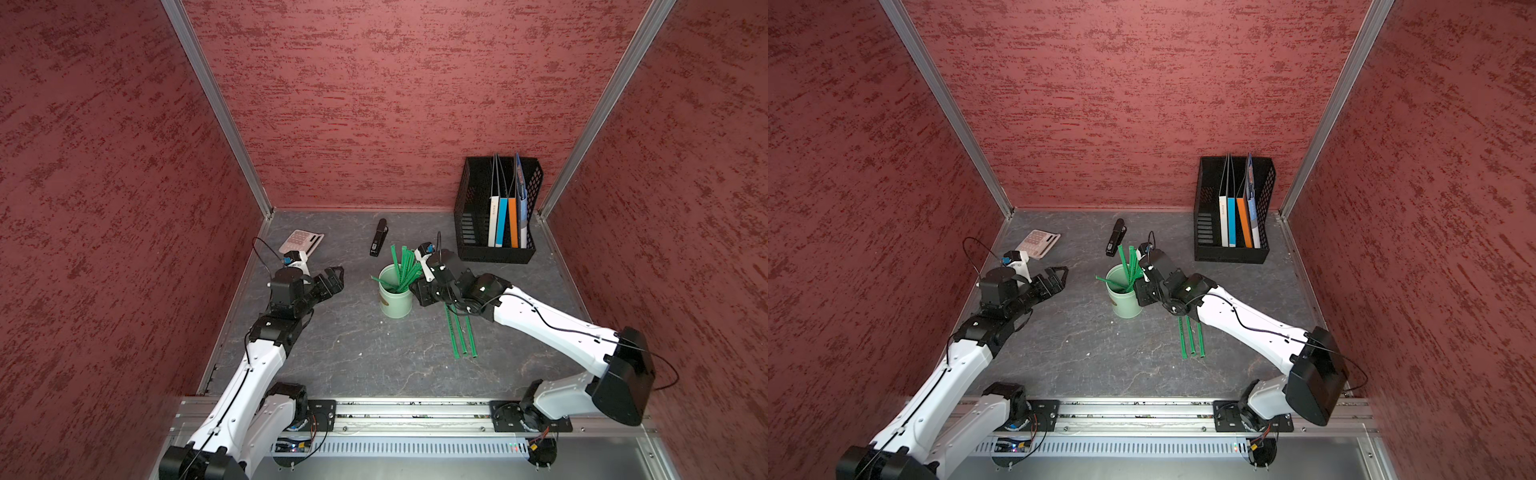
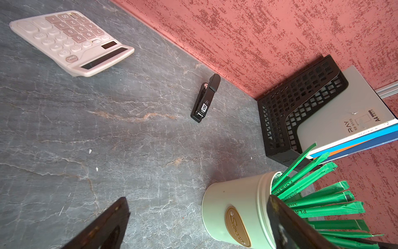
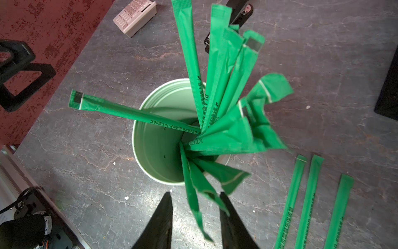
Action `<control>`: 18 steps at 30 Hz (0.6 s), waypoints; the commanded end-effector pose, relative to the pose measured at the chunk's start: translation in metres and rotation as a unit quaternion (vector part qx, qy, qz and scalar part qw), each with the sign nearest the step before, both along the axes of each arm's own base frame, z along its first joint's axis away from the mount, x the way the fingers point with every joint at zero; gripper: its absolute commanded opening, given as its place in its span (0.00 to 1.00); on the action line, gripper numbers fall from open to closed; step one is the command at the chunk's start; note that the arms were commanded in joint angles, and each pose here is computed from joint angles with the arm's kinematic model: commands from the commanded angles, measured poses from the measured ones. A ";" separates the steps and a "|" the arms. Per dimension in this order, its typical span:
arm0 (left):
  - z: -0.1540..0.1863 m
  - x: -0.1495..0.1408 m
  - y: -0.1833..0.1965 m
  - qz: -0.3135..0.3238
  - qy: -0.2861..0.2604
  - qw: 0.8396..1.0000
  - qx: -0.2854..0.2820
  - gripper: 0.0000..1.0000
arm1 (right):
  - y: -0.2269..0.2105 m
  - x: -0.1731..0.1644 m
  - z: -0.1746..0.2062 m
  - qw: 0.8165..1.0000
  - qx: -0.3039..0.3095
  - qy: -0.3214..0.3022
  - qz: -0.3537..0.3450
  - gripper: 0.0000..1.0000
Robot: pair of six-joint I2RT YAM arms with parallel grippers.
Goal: Take the straws out of the storage container
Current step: Pick up the straw from the container.
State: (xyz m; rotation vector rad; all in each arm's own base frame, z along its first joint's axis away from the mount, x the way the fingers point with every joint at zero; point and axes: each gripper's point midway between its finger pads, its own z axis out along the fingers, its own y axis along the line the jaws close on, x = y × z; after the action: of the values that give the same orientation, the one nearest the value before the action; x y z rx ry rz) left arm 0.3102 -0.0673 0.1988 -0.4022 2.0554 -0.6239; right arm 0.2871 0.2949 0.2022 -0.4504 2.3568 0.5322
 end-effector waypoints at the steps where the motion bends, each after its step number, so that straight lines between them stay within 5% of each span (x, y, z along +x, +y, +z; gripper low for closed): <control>1: 0.003 0.000 -0.001 0.000 -0.004 1.000 -0.001 1.00 | 0.008 0.013 0.021 0.999 0.016 -0.029 -0.013 0.33; 9: 0.000 0.000 0.000 0.001 -0.002 1.000 0.002 1.00 | 0.013 0.015 0.034 0.999 0.024 -0.038 -0.006 0.11; 18: 0.000 0.000 0.000 0.001 -0.003 1.000 0.001 1.00 | 0.017 0.015 0.056 0.998 0.033 -0.049 0.005 0.05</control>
State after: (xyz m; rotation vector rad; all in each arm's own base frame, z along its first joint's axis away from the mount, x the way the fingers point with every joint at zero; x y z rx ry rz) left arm 0.3104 -0.0667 0.1988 -0.4040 2.0542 -0.6199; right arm 0.3010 0.3076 0.2401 -0.4363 2.2754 0.5647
